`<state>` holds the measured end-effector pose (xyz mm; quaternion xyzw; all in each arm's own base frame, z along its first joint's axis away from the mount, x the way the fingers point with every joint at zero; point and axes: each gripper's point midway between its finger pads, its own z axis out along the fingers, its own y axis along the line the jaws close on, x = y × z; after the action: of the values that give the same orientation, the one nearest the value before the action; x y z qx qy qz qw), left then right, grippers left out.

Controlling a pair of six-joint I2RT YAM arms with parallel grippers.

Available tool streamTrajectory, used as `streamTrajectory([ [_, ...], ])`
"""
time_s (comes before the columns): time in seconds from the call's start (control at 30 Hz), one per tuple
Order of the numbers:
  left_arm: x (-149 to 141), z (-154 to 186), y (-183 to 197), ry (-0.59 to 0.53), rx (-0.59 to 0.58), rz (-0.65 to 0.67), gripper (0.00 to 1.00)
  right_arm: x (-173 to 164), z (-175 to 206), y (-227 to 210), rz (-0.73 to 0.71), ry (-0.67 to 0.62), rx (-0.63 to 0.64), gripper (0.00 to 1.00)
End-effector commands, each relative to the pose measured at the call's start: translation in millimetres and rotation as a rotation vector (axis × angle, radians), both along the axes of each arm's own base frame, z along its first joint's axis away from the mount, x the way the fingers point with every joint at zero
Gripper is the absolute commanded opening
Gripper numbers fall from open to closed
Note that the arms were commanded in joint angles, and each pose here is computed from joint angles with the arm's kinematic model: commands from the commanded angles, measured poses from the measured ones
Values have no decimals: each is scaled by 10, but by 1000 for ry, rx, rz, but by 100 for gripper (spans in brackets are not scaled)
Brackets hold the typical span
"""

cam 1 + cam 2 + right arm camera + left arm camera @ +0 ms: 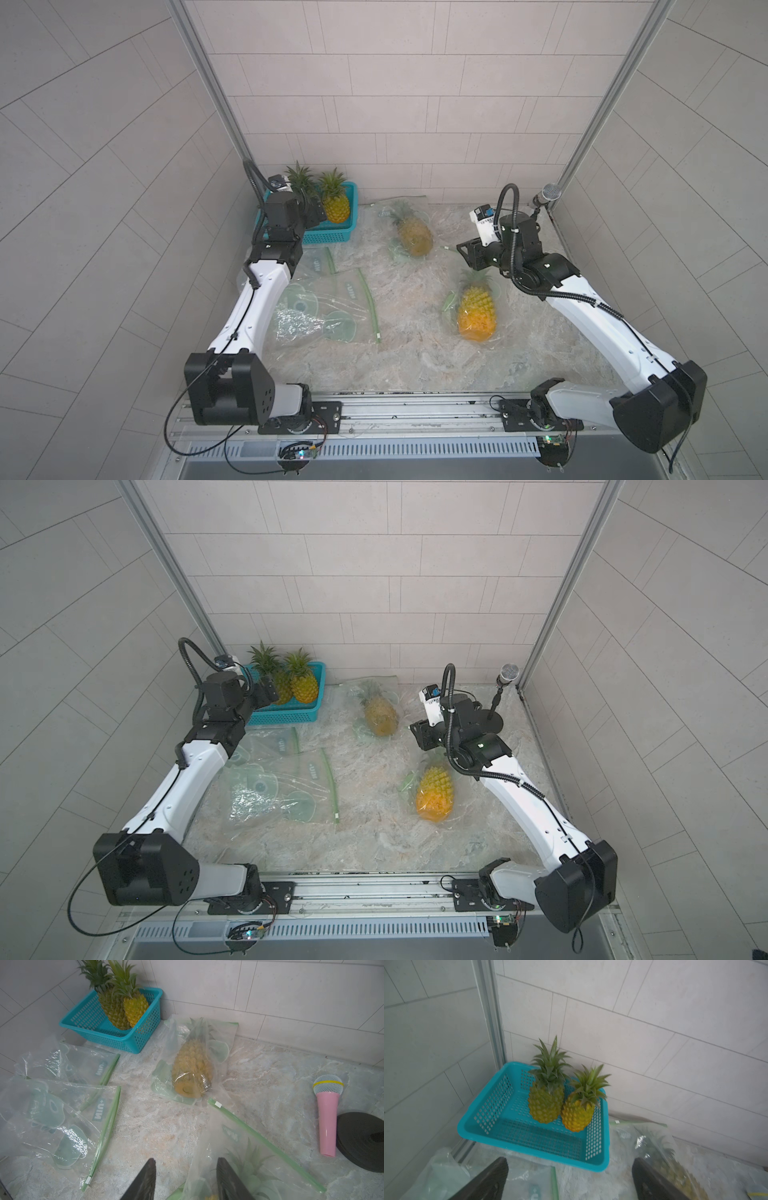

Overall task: Open the zip-top bag and take out the pineapple
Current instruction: Adjust the zipper food storage bag at the center of the board.

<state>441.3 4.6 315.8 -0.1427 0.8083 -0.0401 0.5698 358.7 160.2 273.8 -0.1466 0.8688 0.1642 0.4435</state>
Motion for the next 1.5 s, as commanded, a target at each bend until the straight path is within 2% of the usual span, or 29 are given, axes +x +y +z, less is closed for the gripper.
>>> streamTrajectory([
  [0.0, -329, -463, -333, 188, -61, -67, 97, -13, -177, -76, 6, 79, -64, 50],
  [0.17, -698, -829, -710, 302, -39, -150, 97, 91, -543, -229, -39, 206, -145, 49],
  [0.37, -1066, -1232, -928, 459, 20, -213, 97, 283, -827, -311, -101, 322, -139, 49],
  [0.67, -1355, -1405, -756, 592, 108, -133, 100, 367, -1266, -208, -72, 521, -139, 52],
  [0.8, -1368, -1352, -743, 576, 88, -119, 100, 365, -1442, -193, -69, 574, -148, 52],
  [0.87, -1344, -1355, -782, 565, 111, -160, 100, 371, -1507, -207, -77, 588, -159, 52],
  [0.93, -1348, -1327, -795, 566, 142, -194, 100, 366, -1553, -218, -79, 597, -167, 50],
  [0.97, -1355, -1307, -791, 562, 149, -198, 100, 361, -1575, -219, -79, 602, -171, 45],
  [1.13, -1349, -1310, -920, 528, 120, -275, 100, 343, -1537, -154, -48, 584, -138, 2],
  [1.3, -1349, -1269, -1161, 498, 40, -389, 99, 327, -1243, -34, -2, 448, -63, 0],
  [1.47, -1326, -1163, -1498, 471, -62, -529, 88, 192, -983, 80, 44, 312, 7, 0],
])
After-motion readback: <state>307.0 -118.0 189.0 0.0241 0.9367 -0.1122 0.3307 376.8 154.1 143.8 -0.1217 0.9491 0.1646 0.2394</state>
